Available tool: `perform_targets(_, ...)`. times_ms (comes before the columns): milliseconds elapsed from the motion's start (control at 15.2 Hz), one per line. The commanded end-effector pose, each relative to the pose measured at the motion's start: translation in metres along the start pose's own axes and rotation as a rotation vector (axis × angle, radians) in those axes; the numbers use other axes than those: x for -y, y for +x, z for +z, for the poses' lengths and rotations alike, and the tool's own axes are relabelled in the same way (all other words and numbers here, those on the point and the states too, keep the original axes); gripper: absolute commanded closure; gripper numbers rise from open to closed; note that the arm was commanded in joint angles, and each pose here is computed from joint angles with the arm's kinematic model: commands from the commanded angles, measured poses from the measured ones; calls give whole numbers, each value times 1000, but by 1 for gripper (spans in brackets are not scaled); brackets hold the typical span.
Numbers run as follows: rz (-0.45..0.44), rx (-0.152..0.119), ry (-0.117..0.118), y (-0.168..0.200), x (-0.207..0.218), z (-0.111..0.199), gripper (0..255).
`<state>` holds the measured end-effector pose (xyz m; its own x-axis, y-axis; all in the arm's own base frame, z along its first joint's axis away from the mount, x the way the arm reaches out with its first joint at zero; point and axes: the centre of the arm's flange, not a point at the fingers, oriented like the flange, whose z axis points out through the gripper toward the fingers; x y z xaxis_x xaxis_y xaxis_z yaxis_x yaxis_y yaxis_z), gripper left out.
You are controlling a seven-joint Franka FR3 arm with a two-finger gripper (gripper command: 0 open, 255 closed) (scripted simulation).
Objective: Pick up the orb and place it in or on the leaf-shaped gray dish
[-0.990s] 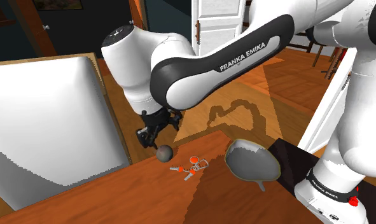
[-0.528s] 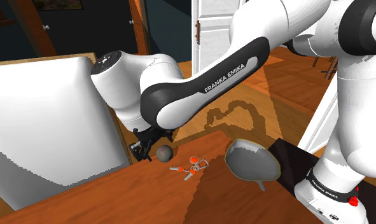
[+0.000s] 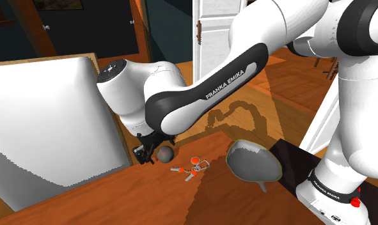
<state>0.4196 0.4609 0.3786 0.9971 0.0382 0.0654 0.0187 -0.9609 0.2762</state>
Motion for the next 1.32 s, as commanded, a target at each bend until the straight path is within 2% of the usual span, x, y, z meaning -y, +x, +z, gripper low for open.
perform_targets(0,0,0,0,0,0,0,0)
perform_targets(132,0,0,0,0,0,0,0)
perform_targets(198,0,0,0,0,0,0,255)
perform_targets(792,0,0,0,0,0,0,255)
perform_targets(1254,0,0,0,2,-10,-35,255)
